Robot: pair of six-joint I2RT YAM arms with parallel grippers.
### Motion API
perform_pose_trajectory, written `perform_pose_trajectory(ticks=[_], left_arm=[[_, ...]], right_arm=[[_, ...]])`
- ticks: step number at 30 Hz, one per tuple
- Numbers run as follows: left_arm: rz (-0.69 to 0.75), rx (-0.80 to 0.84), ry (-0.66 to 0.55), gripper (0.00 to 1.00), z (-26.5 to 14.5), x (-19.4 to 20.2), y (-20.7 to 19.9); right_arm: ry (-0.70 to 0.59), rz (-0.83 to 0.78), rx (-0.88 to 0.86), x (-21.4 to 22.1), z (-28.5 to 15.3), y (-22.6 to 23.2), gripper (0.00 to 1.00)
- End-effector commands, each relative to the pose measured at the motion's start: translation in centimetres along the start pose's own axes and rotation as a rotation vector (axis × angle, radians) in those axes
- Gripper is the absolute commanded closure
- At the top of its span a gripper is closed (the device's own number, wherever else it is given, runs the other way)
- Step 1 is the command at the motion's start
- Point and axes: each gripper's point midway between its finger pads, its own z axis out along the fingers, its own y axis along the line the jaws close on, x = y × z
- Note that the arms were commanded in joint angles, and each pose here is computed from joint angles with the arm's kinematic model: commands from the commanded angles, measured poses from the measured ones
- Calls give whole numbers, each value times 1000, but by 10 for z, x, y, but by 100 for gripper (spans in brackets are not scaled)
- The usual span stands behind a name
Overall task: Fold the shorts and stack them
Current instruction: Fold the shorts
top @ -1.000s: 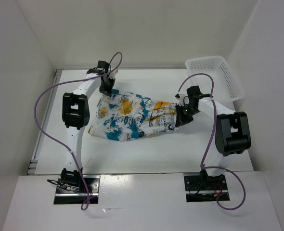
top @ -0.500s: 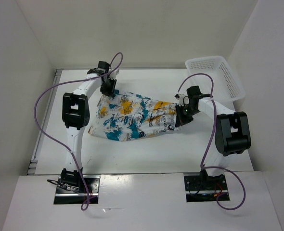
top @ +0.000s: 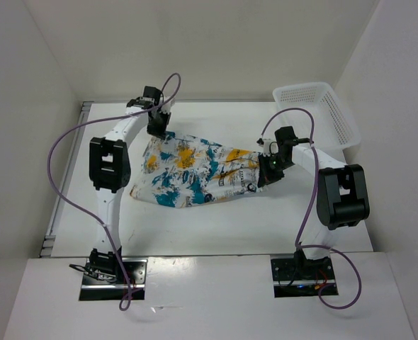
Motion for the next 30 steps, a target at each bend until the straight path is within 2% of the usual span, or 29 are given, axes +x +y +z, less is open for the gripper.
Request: perform_pose_trajectory(ticks=[1, 4, 8, 13, 15, 16, 18, 19, 20, 21, 22, 26, 28, 30], left_arm=[[6, -52, -249, 100, -89, -70, 16], [4, -100, -332, 100, -116, -97, 27], [-2, -106, -301, 100, -87, -97, 34], [-34, -234, -221, 100, -36, -82, 70], [-38, -257, -210, 100, -30, -80, 75], [-47, -260, -179, 100, -20, -71, 81], [-48, -272, -179, 90, -18, -72, 84], [-48, -272, -173, 83, -13, -70, 84], [-48, -262, -165, 71, -8, -67, 83], [-47, -263, -174, 45, -10, -71, 83], [-48, -262, -163, 39, -10, -68, 83], [-50, -290, -170, 25, -26, -72, 86], [-53, -320, -182, 23, -46, -74, 88], [-55, -340, -182, 21, -66, -67, 87]], right_arm=[[-19, -41, -36, -7, -9, 11, 100], [-21, -50, -47, -7, -9, 13, 100], [-22, -50, -56, -9, -9, 14, 100], [-14, -55, -57, -7, -9, 14, 100], [-14, -55, -57, -7, -9, 14, 100], [-14, -55, -57, -7, -9, 14, 93], [-14, -55, -57, -7, -9, 14, 70], [-23, -70, -66, -9, -11, 16, 59], [-23, -70, -66, -9, -11, 16, 44], [-33, -84, -77, -12, -13, 18, 39], [-44, -89, -76, -14, -16, 20, 34], [-87, -113, -60, -36, -29, 22, 17], [-88, -70, -52, -39, -34, 24, 15], [-95, 48, -48, -41, -39, 22, 14]])
